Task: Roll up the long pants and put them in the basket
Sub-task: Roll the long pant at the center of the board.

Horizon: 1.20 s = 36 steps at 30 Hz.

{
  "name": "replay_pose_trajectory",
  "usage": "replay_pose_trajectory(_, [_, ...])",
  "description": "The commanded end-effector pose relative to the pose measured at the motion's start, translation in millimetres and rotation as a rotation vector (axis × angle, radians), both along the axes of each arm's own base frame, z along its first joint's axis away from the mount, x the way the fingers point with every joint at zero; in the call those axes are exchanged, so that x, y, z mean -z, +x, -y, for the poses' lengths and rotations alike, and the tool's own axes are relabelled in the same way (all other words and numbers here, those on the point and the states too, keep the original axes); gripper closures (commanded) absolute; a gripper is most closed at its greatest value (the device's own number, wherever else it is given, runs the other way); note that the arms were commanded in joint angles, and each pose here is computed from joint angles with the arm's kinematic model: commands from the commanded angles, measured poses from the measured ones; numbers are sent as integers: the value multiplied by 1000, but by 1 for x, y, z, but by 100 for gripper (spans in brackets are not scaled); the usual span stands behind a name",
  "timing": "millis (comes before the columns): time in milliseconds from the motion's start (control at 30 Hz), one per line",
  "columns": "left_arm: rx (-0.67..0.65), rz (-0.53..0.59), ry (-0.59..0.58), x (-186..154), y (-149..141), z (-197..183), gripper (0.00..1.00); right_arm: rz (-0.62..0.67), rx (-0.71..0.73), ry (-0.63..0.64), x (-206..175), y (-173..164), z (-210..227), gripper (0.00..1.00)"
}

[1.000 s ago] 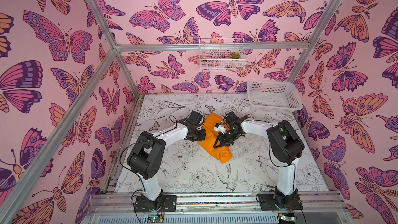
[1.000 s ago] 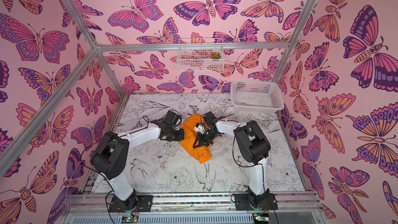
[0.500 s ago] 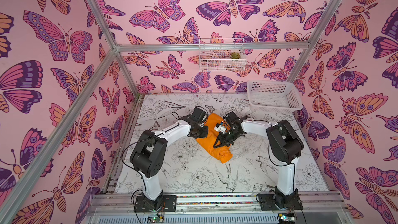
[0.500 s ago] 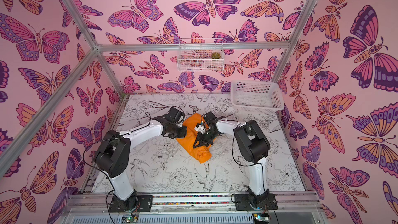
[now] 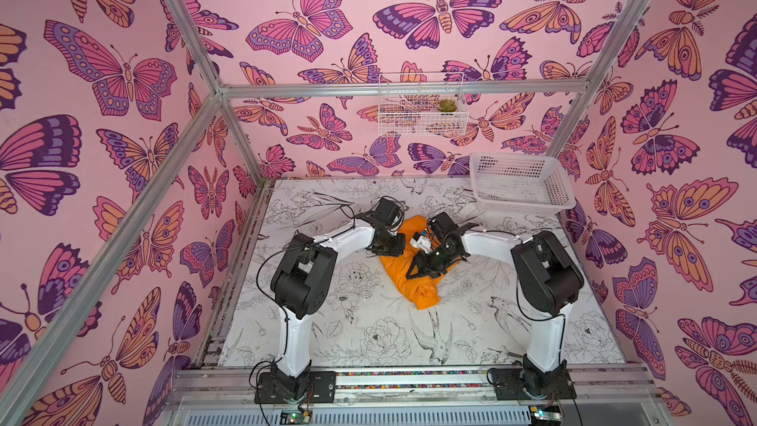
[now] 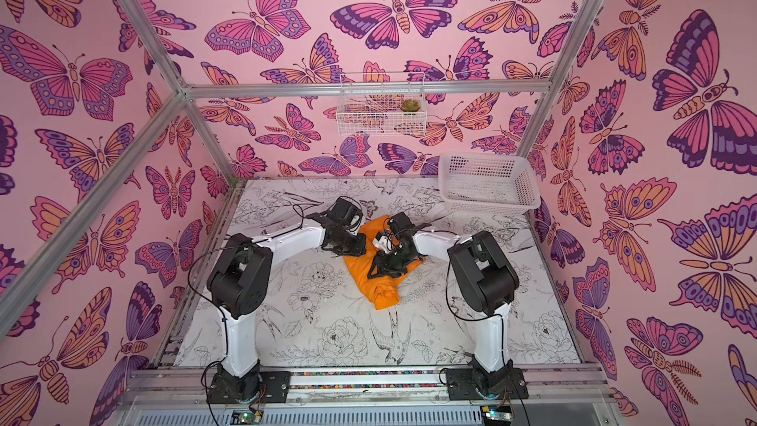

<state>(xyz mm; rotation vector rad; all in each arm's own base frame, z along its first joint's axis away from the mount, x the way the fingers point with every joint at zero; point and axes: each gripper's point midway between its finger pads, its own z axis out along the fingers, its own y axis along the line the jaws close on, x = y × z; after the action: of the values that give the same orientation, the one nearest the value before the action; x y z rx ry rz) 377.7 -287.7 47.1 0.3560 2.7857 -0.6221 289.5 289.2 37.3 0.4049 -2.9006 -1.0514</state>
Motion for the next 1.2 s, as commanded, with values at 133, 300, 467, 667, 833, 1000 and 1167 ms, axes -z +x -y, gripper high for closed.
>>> replay_pose_trajectory(133, [6, -170, 173, 80, -37, -30, 86, 285, 101, -612, -27, 1, 104, 56])
replay_pose_trajectory(300, [11, -181, 166, 83, -39, -27, 86, 693, -76, -862, -95, -7, 84, 44])
replay_pose_trajectory(467, [18, -190, 165, 87, -39, -26, 86, 957, -320, -958, -95, -35, 34, 30])
replay_pose_trajectory(667, [37, -200, 159, 91, -41, -25, 87, 1118, -463, -1082, -61, -46, 8, 21])
replay_pose_trajectory(833, [54, -203, 156, 92, -44, -24, 87, 1202, -425, -1083, -50, -41, 2, 16])
replay_pose_trajectory(1000, [57, -207, 143, 91, -43, -23, 87, 1204, -457, -1133, -32, -37, 5, 15])
replay_pose_trajectory(1167, [59, -210, 139, 91, -43, -22, 88, 1177, -484, -1178, -7, -34, 4, 14])
